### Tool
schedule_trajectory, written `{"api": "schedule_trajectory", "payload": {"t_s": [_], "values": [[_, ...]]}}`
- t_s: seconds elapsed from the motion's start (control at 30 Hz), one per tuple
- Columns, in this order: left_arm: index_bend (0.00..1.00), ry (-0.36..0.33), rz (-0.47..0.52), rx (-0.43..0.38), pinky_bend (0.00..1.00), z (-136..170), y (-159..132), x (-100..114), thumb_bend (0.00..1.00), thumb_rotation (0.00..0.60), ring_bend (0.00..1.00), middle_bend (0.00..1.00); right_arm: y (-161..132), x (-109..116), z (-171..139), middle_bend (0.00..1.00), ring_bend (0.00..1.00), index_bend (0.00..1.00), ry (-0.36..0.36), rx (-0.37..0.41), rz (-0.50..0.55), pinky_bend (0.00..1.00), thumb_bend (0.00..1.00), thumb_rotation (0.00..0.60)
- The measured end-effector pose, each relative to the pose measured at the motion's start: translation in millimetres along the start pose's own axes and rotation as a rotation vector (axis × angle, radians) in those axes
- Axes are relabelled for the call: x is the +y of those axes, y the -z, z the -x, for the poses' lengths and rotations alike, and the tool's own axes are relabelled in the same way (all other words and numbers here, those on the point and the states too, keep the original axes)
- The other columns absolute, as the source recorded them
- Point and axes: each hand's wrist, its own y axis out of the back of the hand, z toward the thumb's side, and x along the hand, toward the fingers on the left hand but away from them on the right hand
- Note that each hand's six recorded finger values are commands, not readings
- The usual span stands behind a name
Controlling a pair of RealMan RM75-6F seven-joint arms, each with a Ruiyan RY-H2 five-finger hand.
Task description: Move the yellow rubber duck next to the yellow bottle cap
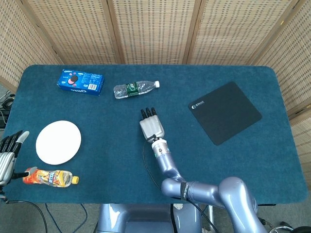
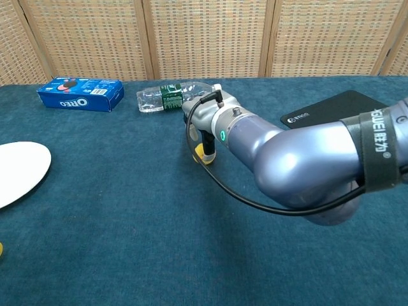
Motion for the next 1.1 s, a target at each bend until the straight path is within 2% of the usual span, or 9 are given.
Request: {"api": "schedule_trajectory", "payload": {"t_s": [0.2,0.33,0.57,0.67,0.83,1.1], "values": [[0.00,-0.004,-0.001,-0.004,0.00,0.6,-1.1,0.8,0.16,0.600,0.00,0.00,7.6,0.5,-4.3,0.04,0.00,0.40,0.004,-0.012,-0.002,0.06,0.17,0.600],[0.00,-0.011,0.003,0.001,0.00,1.0,0.4,2.7,0.15,0.600,0.00,0.00,23.4,8.1,-8.5,0.03,0.00,0.36,0.036,-0.040,-0.013,0.05,0.17,0.600],[0.00,-0.022,0.004,0.021,0.00,0.9,5.7,5.9,0.16,0.600,0.00,0.00,65.9,31.4,-29.6,0.00,0.00,0.13,0.124,-0.089,0.036,0.03,0.14,0.600],[0.00,-0.034,0.001,0.021,0.00,1.7,4.7,7.3,0.16,0.600,0.00,0.00,98.5,36.1,-51.8,0.00,0.00,0.09,0.162,-0.117,0.084,0.02,0.13,0.600],[0.00,-0.054,-0.009,0.009,0.00,4.7,0.0,9.7,0.15,0.600,0.00,0.00,161.8,25.5,-102.1,0.00,0.00,0.05,0.210,-0.166,0.152,0.01,0.10,0.600],[0.00,-0.070,-0.037,-0.017,0.00,9.7,-9.7,10.7,0.16,0.600,0.00,0.00,214.2,-2.6,-163.7,0.00,0.00,0.04,0.230,-0.197,0.254,0.00,0.10,0.600]]}}
